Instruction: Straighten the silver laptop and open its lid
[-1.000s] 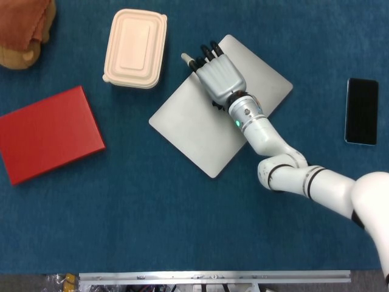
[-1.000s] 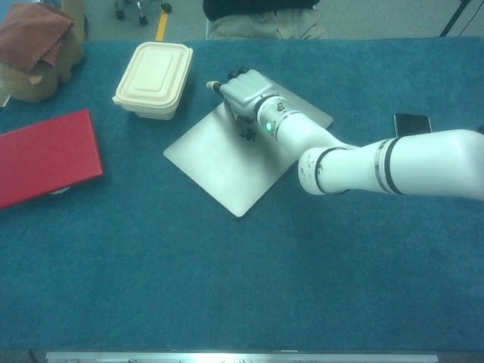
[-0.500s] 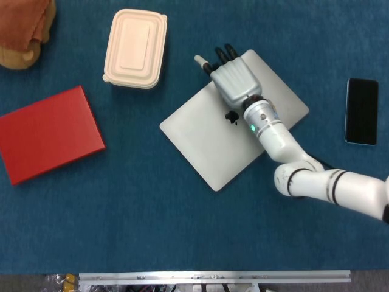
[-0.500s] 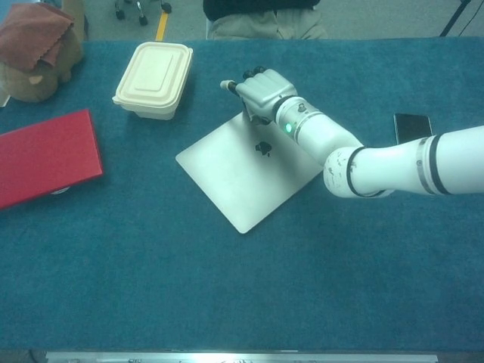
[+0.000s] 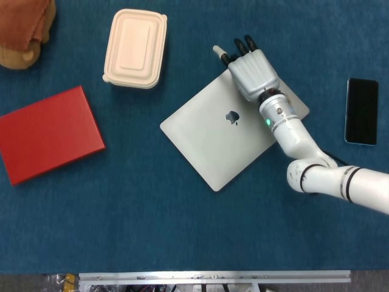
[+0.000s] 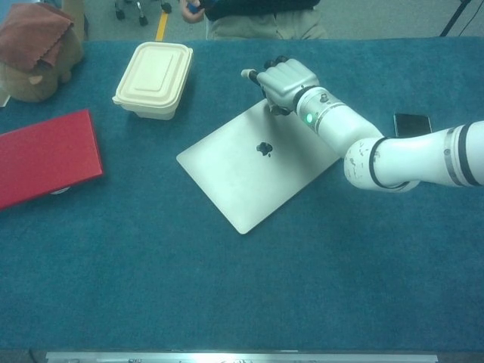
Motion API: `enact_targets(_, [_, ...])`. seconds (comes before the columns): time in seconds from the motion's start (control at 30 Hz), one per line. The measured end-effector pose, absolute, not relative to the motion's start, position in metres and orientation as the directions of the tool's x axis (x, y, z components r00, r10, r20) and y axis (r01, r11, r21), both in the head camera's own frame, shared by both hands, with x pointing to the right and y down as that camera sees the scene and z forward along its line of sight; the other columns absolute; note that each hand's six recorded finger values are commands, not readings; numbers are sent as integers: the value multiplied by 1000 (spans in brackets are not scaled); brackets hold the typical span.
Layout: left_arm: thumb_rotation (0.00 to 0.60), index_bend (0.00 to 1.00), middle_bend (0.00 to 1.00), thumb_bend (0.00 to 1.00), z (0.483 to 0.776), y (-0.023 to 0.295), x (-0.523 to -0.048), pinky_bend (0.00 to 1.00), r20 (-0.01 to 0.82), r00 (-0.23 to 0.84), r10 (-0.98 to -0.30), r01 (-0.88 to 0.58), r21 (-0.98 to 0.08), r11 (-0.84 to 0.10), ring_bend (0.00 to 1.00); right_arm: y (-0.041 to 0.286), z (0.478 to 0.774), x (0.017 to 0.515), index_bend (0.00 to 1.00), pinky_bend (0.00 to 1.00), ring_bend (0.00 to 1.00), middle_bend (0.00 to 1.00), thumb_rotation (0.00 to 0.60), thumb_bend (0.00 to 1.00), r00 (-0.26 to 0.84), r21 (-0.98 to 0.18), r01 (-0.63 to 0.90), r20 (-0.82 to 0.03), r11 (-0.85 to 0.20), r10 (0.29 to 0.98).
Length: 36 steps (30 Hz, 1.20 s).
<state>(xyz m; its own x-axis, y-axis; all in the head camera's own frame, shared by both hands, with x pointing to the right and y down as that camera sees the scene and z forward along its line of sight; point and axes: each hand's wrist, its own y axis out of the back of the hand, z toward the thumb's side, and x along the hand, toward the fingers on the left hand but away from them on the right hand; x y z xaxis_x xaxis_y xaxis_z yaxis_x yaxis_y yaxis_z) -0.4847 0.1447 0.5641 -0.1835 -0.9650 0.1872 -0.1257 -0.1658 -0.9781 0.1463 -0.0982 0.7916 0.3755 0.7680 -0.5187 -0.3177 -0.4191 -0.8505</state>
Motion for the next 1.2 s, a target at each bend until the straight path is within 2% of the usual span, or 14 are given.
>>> enact_targets(0.53, [600,6,0,138,567,141,-484,0,197,-191,-962,-120,-977,-177,0,-104,809,146,0,40,49,297,600,1000,373,-848,-317,-523,-424,767])
enact_targets(1.2, [600,6,0,138,568,145,-481,0,199,-173,-964,-128,-976,-179,0,-91,801,172,0,40,49,318,600,1000,351,-838,-331,-536,-433,768])
